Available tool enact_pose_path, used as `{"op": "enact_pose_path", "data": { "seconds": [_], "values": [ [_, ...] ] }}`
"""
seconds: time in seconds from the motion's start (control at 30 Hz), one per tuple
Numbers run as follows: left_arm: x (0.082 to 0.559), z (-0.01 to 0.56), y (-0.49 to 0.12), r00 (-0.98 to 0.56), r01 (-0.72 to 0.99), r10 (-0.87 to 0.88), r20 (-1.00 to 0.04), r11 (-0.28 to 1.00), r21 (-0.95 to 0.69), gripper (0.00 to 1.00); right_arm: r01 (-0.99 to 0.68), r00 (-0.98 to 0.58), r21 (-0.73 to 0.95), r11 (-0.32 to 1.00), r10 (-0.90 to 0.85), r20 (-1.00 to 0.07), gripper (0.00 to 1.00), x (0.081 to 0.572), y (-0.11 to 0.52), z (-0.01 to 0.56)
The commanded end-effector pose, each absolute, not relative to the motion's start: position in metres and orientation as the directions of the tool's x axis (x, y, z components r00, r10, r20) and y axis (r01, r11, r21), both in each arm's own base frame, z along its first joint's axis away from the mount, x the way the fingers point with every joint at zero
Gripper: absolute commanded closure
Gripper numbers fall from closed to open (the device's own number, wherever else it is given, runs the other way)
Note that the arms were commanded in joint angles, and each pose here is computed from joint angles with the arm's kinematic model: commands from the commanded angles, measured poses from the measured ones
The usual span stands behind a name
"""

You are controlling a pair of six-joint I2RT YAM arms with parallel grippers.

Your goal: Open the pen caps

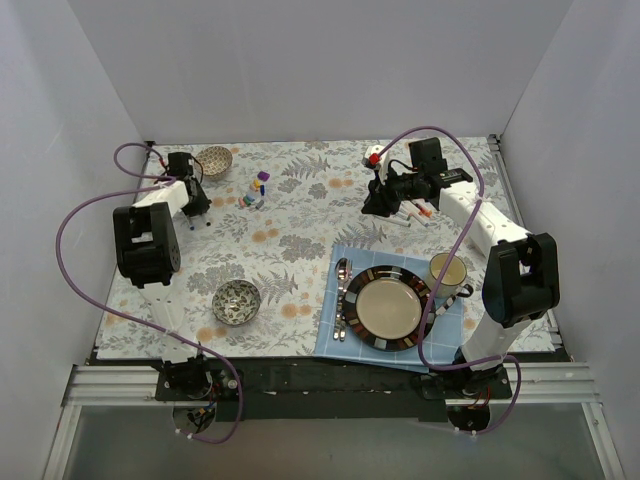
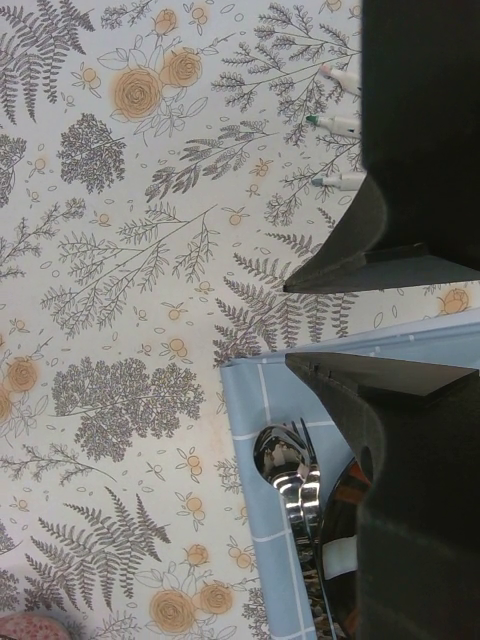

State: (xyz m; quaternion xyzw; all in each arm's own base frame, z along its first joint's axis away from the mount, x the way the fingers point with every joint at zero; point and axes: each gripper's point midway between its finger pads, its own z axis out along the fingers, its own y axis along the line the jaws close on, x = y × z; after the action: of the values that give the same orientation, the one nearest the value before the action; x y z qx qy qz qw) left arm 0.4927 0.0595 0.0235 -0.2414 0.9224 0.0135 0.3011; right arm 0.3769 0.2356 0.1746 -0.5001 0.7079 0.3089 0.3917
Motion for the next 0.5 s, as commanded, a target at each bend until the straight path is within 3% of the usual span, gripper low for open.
{"op": "enact_pose_path", "data": {
  "seconds": [0.0, 0.23, 0.33, 0.47],
  "values": [
    [0.466, 0.013, 0.027, -0.767, -0.409, -0.446, -0.460, 0.894, -0.185, 1.00, -0.959, -0.158, 0.030, 0.282, -0.443, -0.883, 0.63, 0.372, 0.241, 0.189],
    [0.460, 0.063, -0.015, -0.719, -0.311, -0.508, -0.474, 0.845, -0.434, 1.00, -0.965, -0.173, 0.067, 0.253, -0.425, -0.888, 0.55, 0.366, 0.247, 0.186],
    [0.451, 0.079, -0.031, -0.710, -0.276, -0.535, -0.458, 0.810, -0.518, 1.00, -0.968, -0.189, 0.099, 0.232, -0.407, -0.894, 0.46, 0.361, 0.253, 0.184],
    [0.443, 0.117, -0.058, -0.686, -0.155, -0.556, -0.470, 0.742, -0.652, 1.00, -0.969, -0.230, 0.181, 0.165, -0.358, -0.905, 0.27, 0.347, 0.266, 0.181]
  ]
}}
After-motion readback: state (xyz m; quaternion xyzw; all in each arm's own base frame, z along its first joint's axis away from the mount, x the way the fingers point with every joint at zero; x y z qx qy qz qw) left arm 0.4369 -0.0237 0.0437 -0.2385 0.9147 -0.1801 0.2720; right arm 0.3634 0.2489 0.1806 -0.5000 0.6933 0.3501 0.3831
